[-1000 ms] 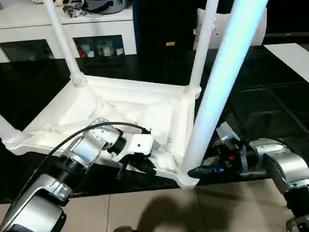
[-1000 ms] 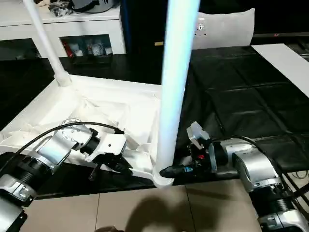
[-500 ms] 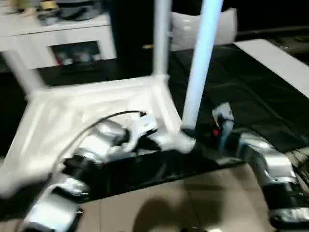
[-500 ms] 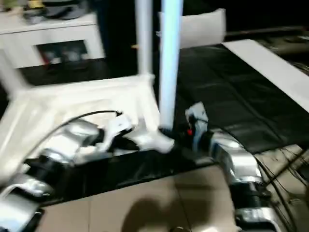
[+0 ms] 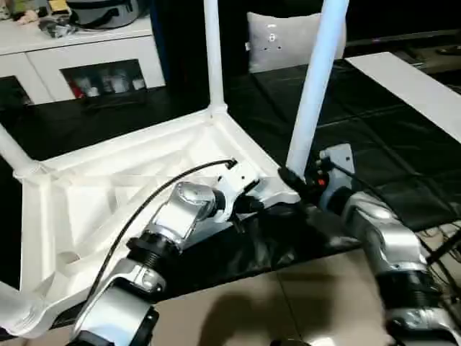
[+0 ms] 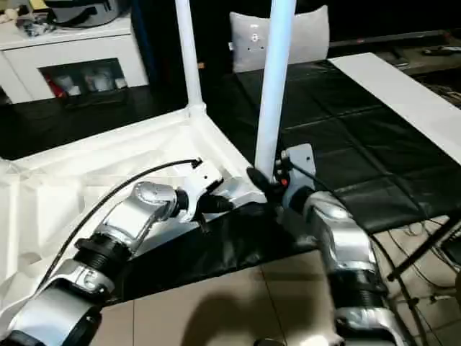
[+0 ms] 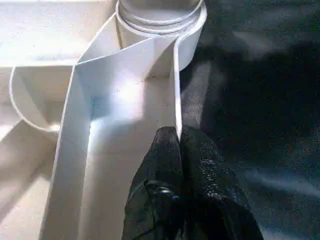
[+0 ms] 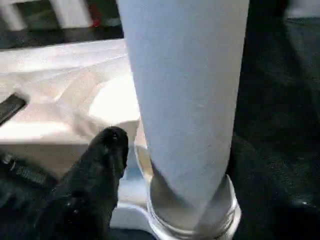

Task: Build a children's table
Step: Rotate leg to tighten

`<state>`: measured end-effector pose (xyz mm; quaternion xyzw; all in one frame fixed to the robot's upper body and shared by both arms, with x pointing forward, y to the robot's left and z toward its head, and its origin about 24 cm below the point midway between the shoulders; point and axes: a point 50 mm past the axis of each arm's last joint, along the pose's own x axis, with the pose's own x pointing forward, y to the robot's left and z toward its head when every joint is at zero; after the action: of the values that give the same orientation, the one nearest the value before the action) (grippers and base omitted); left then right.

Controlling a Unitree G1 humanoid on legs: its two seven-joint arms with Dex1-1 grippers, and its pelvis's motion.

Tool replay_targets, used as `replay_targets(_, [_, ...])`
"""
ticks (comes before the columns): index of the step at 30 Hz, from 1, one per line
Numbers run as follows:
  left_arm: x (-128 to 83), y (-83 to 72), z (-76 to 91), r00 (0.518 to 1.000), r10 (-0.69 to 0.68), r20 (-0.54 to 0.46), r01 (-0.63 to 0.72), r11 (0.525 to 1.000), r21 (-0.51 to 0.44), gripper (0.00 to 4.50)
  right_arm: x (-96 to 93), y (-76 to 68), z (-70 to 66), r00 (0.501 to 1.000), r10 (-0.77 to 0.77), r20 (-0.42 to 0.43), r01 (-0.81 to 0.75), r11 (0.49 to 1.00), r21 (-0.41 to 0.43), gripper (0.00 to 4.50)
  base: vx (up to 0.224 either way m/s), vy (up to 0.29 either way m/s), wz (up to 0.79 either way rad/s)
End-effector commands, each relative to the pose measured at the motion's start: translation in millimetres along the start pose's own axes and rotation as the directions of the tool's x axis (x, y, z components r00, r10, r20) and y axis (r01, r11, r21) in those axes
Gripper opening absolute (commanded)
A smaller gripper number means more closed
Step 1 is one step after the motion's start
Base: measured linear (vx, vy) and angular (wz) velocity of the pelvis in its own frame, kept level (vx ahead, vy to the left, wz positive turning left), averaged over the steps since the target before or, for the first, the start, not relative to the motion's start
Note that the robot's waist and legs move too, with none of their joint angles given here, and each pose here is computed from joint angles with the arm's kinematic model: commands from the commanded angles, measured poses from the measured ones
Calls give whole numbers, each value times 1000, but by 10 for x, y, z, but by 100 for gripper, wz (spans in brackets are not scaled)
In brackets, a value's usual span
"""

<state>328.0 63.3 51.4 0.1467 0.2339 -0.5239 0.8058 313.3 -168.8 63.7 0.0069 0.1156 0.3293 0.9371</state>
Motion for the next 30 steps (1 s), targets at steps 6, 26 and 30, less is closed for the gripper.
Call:
replay_targets(6, [-145,-54,-130,980,-191,-53,197,968,153,0,-241,65,75,943,328,-45,-331,942,-62,399,0,0,0])
replay_targets(26, [-489,-161,-341,800,-509,-317,592,754,284,0,-504,151,76,656,711,-254,-734,679,4,376,0,0,0])
replay_targets(30, [-484,-200,-342,787,-530,-316,611,737,287,0,-496,171,54,631,733,-256,-753,657,25,337,0,0,0])
